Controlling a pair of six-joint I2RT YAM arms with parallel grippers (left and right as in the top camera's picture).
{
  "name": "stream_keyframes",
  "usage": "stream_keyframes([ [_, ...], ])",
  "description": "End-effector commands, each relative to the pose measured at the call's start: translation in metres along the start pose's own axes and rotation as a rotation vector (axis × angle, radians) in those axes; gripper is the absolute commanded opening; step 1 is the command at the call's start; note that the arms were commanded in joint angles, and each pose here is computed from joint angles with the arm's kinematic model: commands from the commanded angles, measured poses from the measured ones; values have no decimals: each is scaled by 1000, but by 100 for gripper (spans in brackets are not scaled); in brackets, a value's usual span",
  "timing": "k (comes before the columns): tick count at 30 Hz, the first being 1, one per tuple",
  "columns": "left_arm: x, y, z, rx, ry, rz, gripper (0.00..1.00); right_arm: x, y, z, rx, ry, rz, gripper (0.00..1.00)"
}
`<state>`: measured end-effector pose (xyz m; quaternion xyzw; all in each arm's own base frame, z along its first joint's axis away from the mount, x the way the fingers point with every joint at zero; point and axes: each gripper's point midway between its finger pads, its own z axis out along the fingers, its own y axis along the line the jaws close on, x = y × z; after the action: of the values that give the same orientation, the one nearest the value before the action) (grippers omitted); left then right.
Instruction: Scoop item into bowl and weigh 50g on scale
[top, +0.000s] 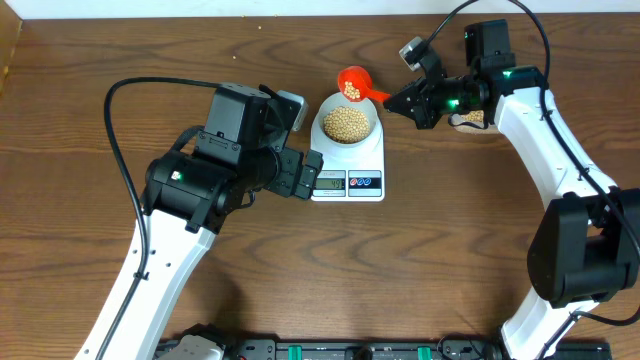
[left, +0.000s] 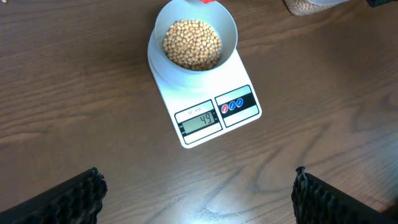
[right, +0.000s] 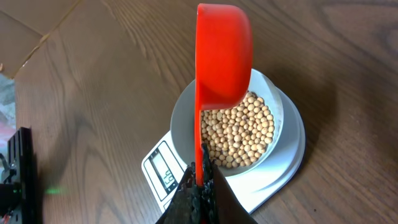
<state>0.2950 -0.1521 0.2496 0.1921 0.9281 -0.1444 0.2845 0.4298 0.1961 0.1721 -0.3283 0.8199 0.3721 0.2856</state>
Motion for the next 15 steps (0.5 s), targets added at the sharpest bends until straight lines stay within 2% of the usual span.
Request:
stream_keyframes([
  [1,-2,3,0,-12,-2,14,98,-17,11,-11,4,-34,-86,1],
  [15,-2,3,0,-12,-2,14,98,-12,14,2,47,19,-218,1],
])
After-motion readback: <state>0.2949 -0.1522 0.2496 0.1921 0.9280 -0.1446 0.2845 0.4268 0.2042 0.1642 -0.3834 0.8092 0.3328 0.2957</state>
